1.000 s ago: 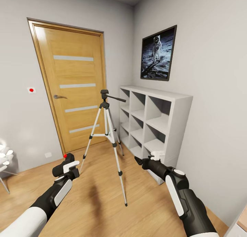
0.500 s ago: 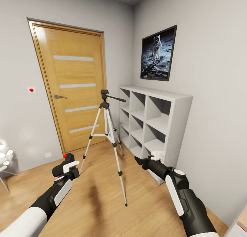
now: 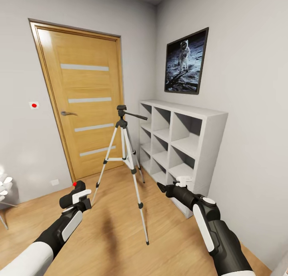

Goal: Attach the digital camera to the camera tripod in the bedroom.

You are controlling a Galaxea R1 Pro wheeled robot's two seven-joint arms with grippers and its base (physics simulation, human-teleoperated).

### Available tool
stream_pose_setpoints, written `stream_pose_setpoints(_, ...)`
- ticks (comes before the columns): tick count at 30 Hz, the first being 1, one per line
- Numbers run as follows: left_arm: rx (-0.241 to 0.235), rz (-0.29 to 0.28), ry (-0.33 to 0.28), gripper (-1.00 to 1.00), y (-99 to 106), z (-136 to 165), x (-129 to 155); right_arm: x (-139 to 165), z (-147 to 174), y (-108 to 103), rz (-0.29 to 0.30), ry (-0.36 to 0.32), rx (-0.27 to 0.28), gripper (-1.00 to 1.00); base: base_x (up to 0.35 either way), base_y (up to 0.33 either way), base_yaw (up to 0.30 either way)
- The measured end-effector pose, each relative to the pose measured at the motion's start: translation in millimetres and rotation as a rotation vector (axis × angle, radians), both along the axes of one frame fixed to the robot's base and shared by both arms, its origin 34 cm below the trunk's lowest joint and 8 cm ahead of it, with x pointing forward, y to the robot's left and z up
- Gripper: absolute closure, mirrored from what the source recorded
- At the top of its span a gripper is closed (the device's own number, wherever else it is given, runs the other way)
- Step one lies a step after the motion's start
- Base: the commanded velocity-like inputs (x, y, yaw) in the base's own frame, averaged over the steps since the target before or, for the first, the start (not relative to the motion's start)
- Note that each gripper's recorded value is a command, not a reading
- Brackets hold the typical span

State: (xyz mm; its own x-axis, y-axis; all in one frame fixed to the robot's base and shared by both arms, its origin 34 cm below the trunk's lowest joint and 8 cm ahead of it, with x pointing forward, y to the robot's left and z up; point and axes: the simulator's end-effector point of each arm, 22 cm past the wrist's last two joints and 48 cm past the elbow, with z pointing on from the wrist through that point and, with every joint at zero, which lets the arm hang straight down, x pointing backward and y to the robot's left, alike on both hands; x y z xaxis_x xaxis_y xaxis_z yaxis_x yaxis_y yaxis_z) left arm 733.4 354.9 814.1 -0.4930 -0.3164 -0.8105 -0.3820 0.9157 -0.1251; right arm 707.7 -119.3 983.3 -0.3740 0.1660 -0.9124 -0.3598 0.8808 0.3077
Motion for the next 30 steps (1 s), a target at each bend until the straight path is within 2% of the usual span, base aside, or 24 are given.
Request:
stream_pose_setpoints(9,0.000,-0.004,-0.013,1.00,0.6,5.7,2.9,0.2,0.4,-0.2,0.000,-0.002,-0.002,-1.00,0.320,0.146,0.000)
stream_pose_setpoints(23,-0.004,0.004,-0.014,1.00,5.3,6.3,2.5,0.8,-0.1,-1.1,-0.006,-0.001,-0.005,-1.00,0.299,0.222,-0.002)
stream_pose_setpoints(30,-0.005,0.003,-0.016,1.00,4.8,7.4,2.9,1.6,-0.6,-5.0,-0.017,0.000,-0.014,-1.00,0.290,0.240,-0.183)
